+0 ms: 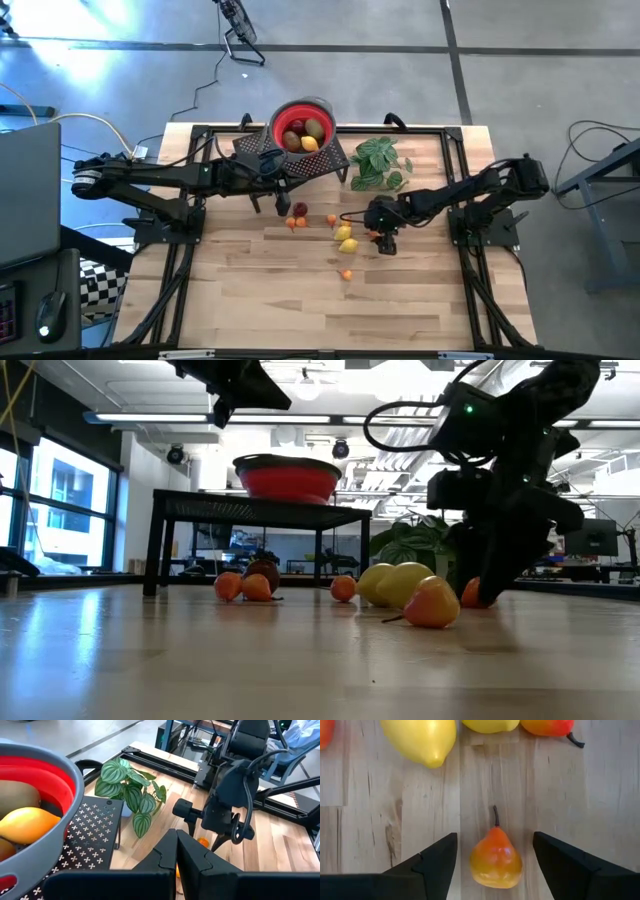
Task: Pick & Place Fruit
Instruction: Put the orange pear into the red basket on the shelf
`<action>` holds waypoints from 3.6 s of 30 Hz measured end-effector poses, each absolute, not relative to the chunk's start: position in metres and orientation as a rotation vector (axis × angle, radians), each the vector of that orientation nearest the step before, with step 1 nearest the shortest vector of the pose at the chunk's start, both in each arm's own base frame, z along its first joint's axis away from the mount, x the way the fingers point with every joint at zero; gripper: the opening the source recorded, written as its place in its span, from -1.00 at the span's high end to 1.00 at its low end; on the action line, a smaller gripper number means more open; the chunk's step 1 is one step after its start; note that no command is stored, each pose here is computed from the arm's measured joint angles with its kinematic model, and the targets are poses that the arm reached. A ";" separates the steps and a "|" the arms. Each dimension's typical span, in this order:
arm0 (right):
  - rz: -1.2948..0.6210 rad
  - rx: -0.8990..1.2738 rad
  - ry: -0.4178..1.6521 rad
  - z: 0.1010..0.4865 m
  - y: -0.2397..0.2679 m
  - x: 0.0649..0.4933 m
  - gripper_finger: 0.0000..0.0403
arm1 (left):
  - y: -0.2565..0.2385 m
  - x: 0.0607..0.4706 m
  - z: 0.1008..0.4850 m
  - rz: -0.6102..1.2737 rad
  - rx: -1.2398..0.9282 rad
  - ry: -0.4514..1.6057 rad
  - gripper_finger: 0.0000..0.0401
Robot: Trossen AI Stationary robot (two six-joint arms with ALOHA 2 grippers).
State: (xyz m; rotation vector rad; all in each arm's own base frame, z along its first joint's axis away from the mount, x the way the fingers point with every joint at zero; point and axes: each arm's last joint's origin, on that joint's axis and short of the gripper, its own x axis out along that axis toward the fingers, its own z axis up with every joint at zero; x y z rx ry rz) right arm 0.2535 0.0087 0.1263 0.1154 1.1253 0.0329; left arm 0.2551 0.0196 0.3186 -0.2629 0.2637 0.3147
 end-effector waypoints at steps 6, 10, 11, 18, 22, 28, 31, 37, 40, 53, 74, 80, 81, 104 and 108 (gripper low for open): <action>0.045 0.094 1.183 0.129 0.008 0.245 -0.19 | 0.020 0.255 0.319 0.315 -0.263 0.264 1.00; 0.050 0.075 1.189 0.129 0.008 0.244 -0.17 | 0.020 0.255 0.319 0.315 -0.263 0.263 1.00; 0.056 0.078 1.184 0.130 0.008 0.244 -0.17 | 0.020 0.255 0.319 0.315 -0.263 0.263 1.00; 0.057 0.090 1.138 0.130 0.007 0.248 -0.17 | 0.020 0.255 0.319 0.314 -0.266 0.262 1.00; 0.058 0.090 1.138 0.130 0.007 0.248 -0.17 | 0.020 0.255 0.319 0.315 -0.267 0.262 1.00; 0.060 0.089 1.148 0.130 0.007 0.247 -0.17 | 0.020 0.255 0.319 0.315 -0.267 0.262 1.00; 0.061 0.090 1.148 0.130 0.007 0.247 -0.17 | 0.020 0.255 0.319 0.314 -0.266 0.262 1.00; 0.064 0.092 1.147 0.130 0.007 0.248 -0.17 | 0.020 0.255 0.319 0.314 -0.267 0.262 1.00; 0.065 0.093 1.146 0.130 0.007 0.248 -0.17 | 0.020 0.255 0.319 0.314 -0.267 0.262 1.00; 0.064 0.096 1.130 0.131 0.007 0.249 -0.12 | 0.020 0.255 0.319 0.314 -0.267 0.262 1.00; 0.062 0.122 1.095 0.146 0.007 0.246 0.35 | 0.020 0.255 0.319 0.314 -0.267 0.262 1.00; 0.040 0.131 0.958 0.180 0.007 0.249 0.38 | 0.021 0.255 0.320 0.360 -0.260 0.243 1.00; 0.029 0.129 0.926 0.187 0.006 0.250 0.38 | 0.021 0.254 0.321 0.372 -0.259 0.237 1.00; -0.257 0.081 0.321 0.333 -0.048 0.262 0.39 | 0.023 0.239 0.351 0.439 -0.147 0.043 1.00; -0.323 0.020 0.232 0.347 -0.069 0.260 0.37 | 0.026 0.238 0.355 0.525 -0.104 -0.001 1.00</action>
